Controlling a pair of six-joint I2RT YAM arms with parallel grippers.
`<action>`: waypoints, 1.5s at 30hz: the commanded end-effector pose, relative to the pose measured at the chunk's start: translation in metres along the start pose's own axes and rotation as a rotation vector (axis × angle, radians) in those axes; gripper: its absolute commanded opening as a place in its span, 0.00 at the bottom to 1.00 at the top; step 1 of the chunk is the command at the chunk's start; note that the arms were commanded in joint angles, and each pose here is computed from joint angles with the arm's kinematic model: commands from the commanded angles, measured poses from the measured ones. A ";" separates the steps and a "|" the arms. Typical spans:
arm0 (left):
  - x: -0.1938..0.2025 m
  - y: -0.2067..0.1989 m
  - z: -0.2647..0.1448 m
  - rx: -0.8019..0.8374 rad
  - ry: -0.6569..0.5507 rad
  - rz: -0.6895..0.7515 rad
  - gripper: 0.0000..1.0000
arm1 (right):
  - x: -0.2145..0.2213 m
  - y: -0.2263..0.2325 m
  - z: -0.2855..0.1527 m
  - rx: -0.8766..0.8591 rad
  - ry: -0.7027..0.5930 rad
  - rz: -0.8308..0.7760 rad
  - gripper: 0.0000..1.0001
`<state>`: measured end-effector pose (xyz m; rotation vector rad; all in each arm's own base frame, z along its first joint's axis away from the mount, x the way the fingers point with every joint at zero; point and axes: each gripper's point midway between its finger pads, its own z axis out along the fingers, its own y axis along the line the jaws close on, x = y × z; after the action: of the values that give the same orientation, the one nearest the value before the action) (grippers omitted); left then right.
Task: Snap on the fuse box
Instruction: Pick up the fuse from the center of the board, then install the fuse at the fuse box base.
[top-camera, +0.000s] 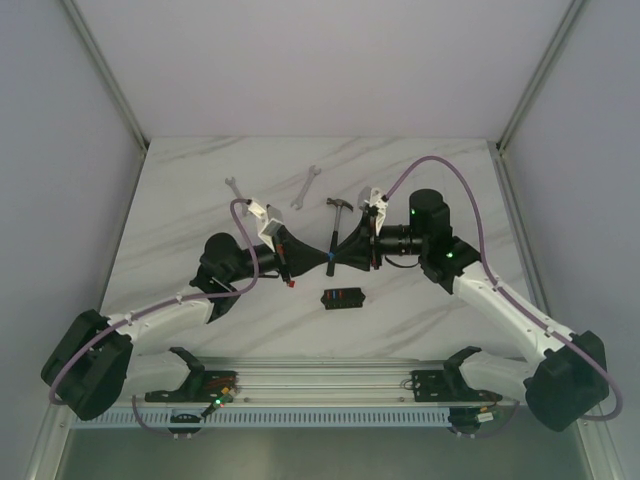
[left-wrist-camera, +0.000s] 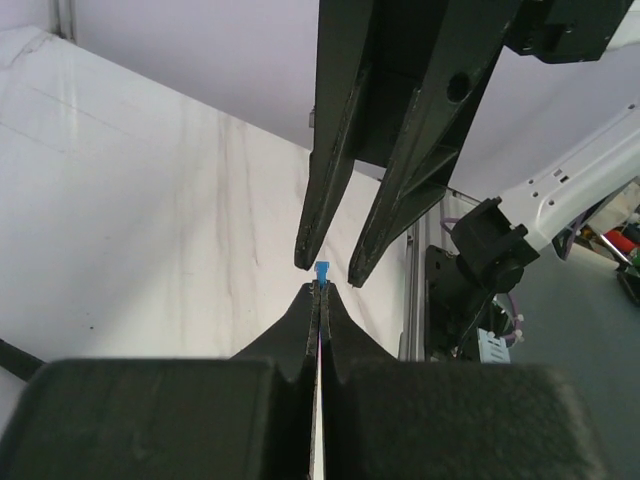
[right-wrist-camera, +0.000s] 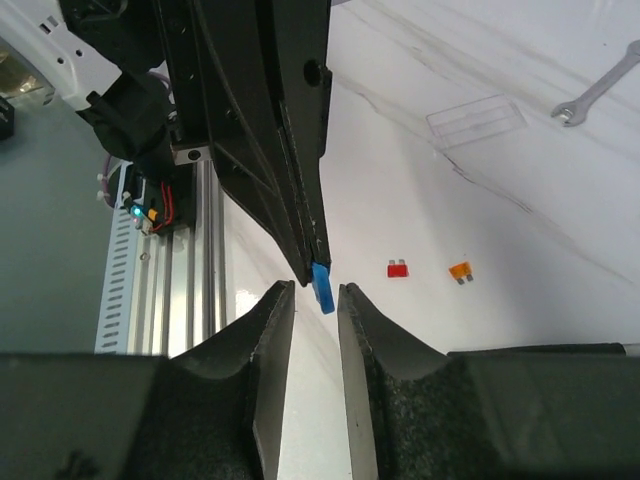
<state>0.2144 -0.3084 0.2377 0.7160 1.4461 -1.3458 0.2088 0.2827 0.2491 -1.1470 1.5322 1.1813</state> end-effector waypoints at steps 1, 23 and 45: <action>-0.021 -0.018 0.003 0.089 -0.045 0.059 0.00 | -0.004 0.006 0.001 -0.057 -0.011 -0.033 0.30; -0.004 0.026 -0.003 -0.177 -0.017 -0.032 0.25 | 0.005 -0.004 -0.001 0.059 0.023 0.088 0.00; 0.102 0.058 -0.016 -0.567 0.173 -0.455 0.55 | 0.117 -0.037 -0.029 0.929 0.411 0.590 0.00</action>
<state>0.2301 -0.2989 0.1377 0.2151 2.0252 -1.1253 0.2165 0.2502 0.1460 -0.4574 2.3771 0.6036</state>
